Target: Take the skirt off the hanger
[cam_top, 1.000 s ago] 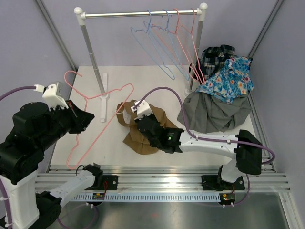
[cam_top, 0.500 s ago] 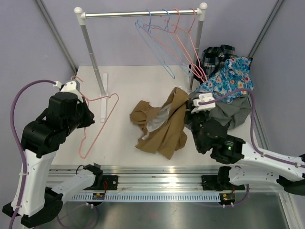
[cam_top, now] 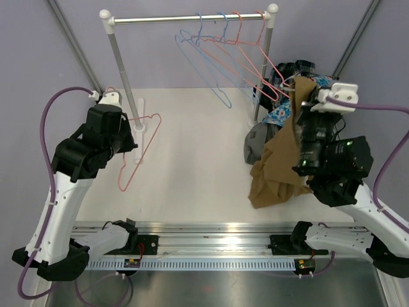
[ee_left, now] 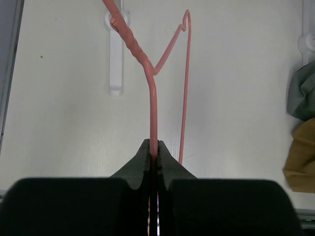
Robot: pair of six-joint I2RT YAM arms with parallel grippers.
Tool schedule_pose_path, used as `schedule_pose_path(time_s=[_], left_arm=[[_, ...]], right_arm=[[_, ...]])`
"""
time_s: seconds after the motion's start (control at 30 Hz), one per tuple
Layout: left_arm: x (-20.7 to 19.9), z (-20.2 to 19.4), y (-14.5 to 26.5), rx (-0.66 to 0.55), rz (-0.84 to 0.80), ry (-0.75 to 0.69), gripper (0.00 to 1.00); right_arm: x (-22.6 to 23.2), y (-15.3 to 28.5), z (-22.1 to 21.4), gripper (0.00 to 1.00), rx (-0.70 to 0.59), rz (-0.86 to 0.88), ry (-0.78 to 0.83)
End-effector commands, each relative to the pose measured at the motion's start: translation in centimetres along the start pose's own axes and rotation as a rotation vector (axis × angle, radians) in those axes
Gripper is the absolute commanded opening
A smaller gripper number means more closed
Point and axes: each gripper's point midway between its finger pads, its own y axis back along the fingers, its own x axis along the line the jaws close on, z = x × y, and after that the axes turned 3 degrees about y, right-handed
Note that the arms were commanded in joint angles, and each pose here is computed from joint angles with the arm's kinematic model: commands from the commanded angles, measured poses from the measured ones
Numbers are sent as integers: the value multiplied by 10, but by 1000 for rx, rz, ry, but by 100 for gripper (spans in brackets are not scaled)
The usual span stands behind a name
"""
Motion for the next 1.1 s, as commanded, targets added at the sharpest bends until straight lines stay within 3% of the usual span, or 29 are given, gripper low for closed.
schedule_pose_path(time_s=[0.0, 0.17, 0.23, 0.27, 0.3, 0.37, 0.4, 0.43, 0.47, 0.5, 0.53, 0.63, 0.73, 0.87, 0.97, 1.0, 1.03, 1.07], left_arm=[[-9, 29, 0, -108, -24, 10, 0], [-8, 32, -4, -115, -11, -17, 0], [-5, 29, -7, -113, 5, -22, 0], [-5, 30, -8, -119, 5, -23, 0], [-5, 29, -11, -116, 6, -26, 0], [-8, 30, -13, -120, 1, -25, 0], [-9, 29, -15, -115, 0, -26, 0], [-10, 30, -16, -116, -6, -23, 0], [-11, 30, -17, -115, -11, -23, 0], [-12, 29, -18, -113, -13, -22, 0], [-12, 28, -20, -111, -12, -23, 0], [-11, 27, -24, -107, 3, -30, 0], [-10, 27, -28, -113, 13, -31, 0], [-12, 28, -32, -120, 9, -23, 0], [-15, 31, -35, -127, 5, -14, 0], [-16, 31, -37, -126, 4, -12, 0], [-17, 31, -38, -124, 1, -9, 0], [-18, 31, -39, -124, 1, -9, 0]], right_arm=[[-21, -34, 56, 0, -140, -58, 31], [-58, -79, 77, 0, -173, -146, 60], [-69, -107, 66, 0, -149, -197, 69], [-75, -115, 85, 0, -196, -190, 16], [-73, -143, 61, 0, -130, -199, 61], [-80, -159, 89, 0, -187, -202, 7], [-76, -190, 66, 0, -141, -212, 35], [-82, -192, 98, 0, -216, -205, 1], [-82, -202, 101, 0, -229, -204, -22], [-76, -236, 70, 0, -175, -203, 4], [-81, -236, 94, 0, -244, -202, -23], [-88, -273, 67, 0, -251, -211, -68], [-85, -311, 12, 0, -188, -205, -102], [-100, -352, -104, 0, 5, -240, -164], [-99, -352, -182, 1, 152, -265, -153], [-98, -351, -194, 22, 159, -262, -153], [-91, -344, -235, 51, 235, -242, -142], [-90, -338, -237, 78, 243, -237, -147]])
